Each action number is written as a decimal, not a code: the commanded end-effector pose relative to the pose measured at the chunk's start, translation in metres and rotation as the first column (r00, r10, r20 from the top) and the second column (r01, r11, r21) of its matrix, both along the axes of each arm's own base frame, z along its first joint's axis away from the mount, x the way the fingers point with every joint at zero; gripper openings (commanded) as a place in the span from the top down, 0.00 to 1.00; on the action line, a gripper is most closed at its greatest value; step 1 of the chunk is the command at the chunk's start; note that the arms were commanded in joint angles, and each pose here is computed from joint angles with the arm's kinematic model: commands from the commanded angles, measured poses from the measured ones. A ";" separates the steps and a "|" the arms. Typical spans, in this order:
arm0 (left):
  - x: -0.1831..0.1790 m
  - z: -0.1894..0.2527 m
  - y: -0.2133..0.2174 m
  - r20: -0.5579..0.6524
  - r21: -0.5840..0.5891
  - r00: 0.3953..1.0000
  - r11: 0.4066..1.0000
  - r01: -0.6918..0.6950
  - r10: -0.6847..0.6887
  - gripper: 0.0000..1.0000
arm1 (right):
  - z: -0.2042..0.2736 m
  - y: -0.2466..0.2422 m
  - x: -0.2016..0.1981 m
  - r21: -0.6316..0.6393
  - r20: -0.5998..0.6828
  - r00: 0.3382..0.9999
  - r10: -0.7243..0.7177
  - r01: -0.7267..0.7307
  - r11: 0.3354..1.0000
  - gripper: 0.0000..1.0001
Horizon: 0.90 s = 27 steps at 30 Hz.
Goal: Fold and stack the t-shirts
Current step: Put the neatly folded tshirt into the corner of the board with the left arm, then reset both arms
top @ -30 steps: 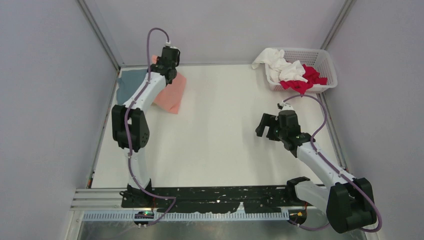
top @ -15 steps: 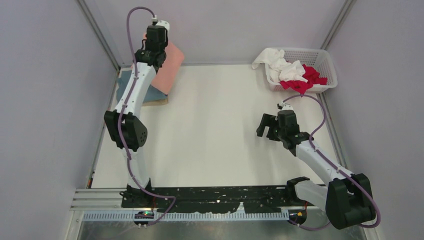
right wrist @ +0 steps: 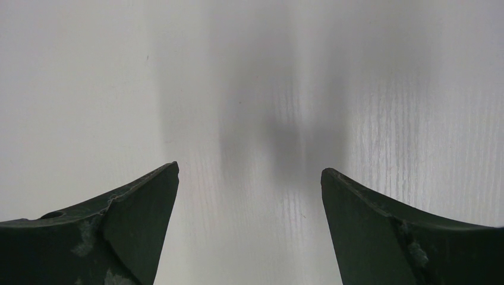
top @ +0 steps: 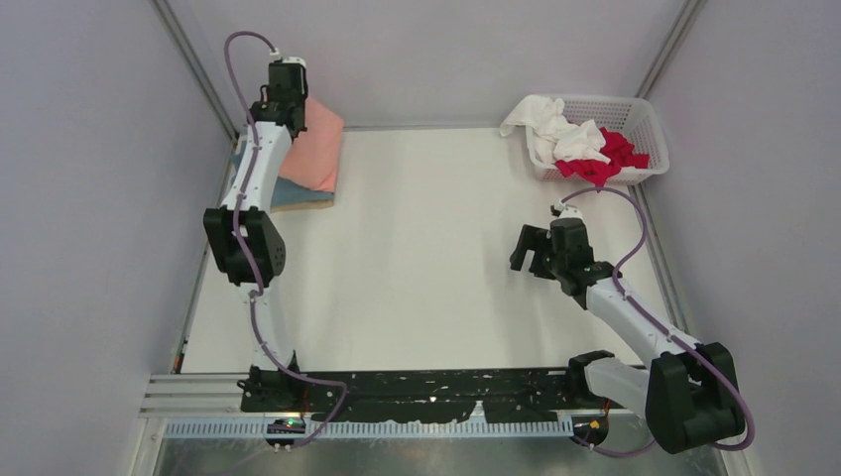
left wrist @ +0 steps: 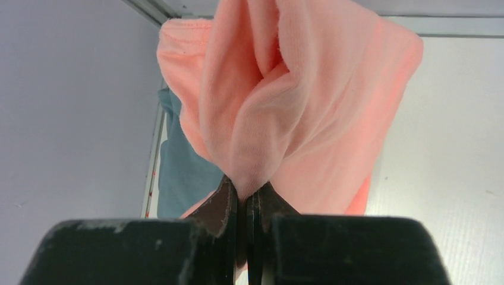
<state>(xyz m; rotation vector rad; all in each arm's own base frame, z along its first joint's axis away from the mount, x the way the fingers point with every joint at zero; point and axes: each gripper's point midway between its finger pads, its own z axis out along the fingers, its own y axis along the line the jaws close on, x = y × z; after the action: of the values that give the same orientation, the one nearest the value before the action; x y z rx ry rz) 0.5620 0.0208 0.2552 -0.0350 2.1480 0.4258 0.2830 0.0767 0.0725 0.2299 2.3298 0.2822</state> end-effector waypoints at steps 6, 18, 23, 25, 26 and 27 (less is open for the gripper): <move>0.004 -0.018 0.069 -0.019 -0.039 0.992 0.991 -0.127 0.126 1.00 | 0.012 -0.009 0.016 -0.039 0.051 0.998 -0.033 0.035 0.999 0.05; 0.008 -0.042 0.109 -0.056 -0.071 0.974 0.972 -0.222 0.218 0.78 | 0.012 -0.016 0.016 -0.076 0.041 0.998 -0.055 0.058 0.995 0.05; 0.002 -0.011 0.113 0.011 -0.092 0.969 0.965 -0.245 0.247 0.01 | 0.014 -0.017 0.017 -0.079 0.045 0.997 -0.060 0.063 0.995 0.05; 0.004 0.003 0.102 0.057 -0.141 0.977 0.971 -0.194 0.203 0.00 | 0.013 -0.017 0.017 -0.078 0.044 0.997 -0.058 0.061 0.995 0.05; 0.006 0.006 0.095 0.077 -0.166 0.982 0.973 -0.158 0.173 0.00 | 0.014 -0.016 0.017 -0.077 0.044 0.997 -0.058 0.062 0.995 0.05; 0.009 0.004 0.086 0.089 -0.191 0.987 0.975 -0.113 0.132 0.00 | 0.013 -0.016 0.017 -0.077 0.042 0.997 -0.058 0.061 0.995 0.05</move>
<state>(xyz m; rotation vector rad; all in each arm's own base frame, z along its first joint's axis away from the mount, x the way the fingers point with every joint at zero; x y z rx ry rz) 0.5661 0.1249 0.1919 -0.3104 2.2649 0.4491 0.2870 0.0632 0.0691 0.2468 2.3328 0.1809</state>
